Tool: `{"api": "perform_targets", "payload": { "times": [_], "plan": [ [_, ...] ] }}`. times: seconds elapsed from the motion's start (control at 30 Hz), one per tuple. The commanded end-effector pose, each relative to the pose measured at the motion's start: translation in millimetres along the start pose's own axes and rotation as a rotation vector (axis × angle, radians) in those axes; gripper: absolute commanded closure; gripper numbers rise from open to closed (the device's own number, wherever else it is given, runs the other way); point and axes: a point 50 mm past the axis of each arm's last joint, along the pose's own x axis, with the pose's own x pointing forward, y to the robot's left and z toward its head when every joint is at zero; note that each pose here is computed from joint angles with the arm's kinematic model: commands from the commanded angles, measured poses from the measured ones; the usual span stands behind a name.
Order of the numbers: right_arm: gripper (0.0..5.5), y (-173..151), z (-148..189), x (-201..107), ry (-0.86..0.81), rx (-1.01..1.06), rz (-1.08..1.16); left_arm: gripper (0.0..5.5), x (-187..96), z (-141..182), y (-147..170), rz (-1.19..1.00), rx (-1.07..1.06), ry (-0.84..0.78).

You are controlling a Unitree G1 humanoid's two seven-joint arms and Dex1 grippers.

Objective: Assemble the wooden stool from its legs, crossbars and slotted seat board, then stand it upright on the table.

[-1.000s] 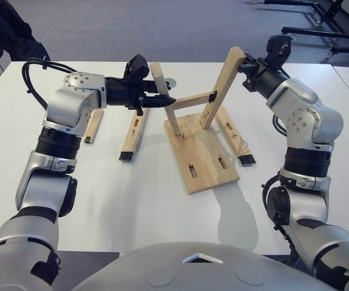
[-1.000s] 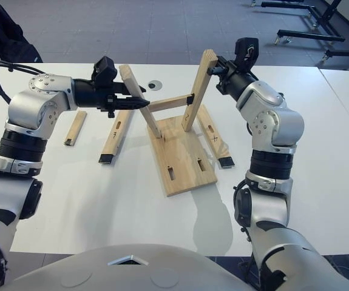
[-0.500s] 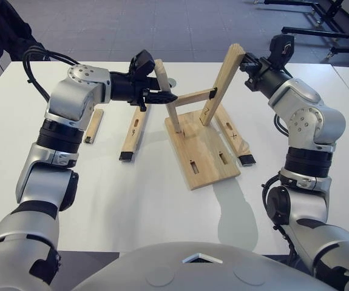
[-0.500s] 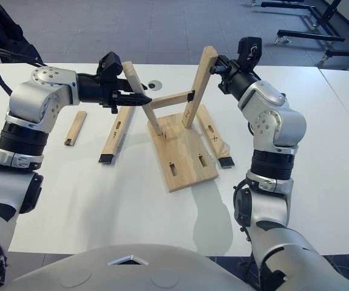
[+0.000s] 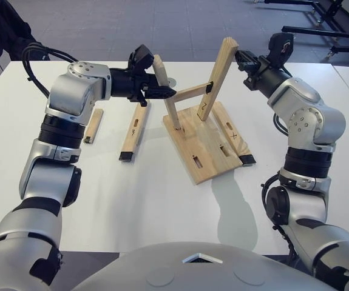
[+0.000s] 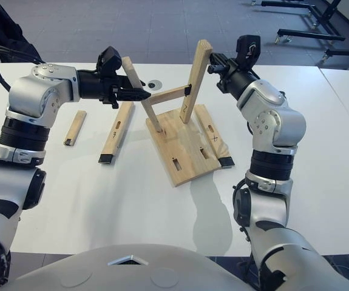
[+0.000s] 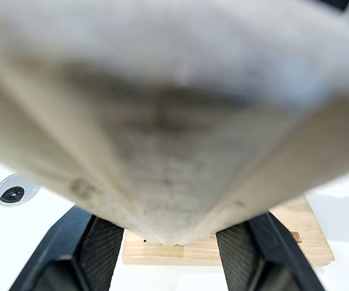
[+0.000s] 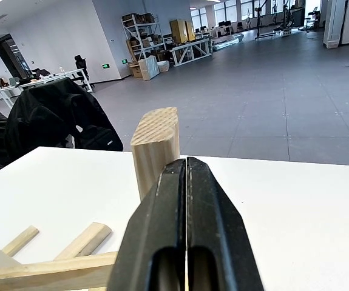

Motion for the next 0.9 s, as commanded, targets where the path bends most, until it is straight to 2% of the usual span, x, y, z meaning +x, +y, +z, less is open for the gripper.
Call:
{"api": "perform_targets", "payload": {
  "times": [0.03,0.13,0.2,0.3,0.43,0.5,0.57,0.73,0.8,0.9],
  "plan": [
    [5.48,-21,11,-6,-0.022,-0.021,-0.070,3.46,1,1,-2,-0.018,-0.011,-0.011],
    [5.48,-43,43,-13,-0.099,-0.056,-0.149,3.46,2,-1,-3,-0.020,-0.012,-0.010],
    [5.48,-44,74,-16,-0.183,-0.076,-0.152,3.46,2,-1,-3,-0.022,-0.012,-0.009],
    [5.48,-10,117,-12,-0.306,-0.060,-0.037,3.46,3,-2,-4,-0.026,-0.011,-0.003],
    [5.48,58,128,-5,-0.333,-0.037,0.202,3.46,4,-3,-5,-0.028,-0.010,0.001],
    [5.48,86,110,-3,-0.275,-0.039,0.299,3.46,4,-3,-5,-0.029,-0.011,0.003],
    [5.48,94,75,0,-0.172,-0.037,0.322,3.46,5,-3,-5,-0.030,-0.011,0.004],
    [5.48,75,-21,0,0.092,0.014,0.264,3.46,5,-2,-4,-0.028,-0.011,0.002],
    [5.48,70,-39,-2,0.134,0.025,0.248,3.46,5,-2,-4,-0.030,-0.011,0.005],
    [5.48,71,-47,-3,0.144,0.021,0.248,3.46,5,-3,-4,-0.029,-0.012,0.010]
  ]
}}
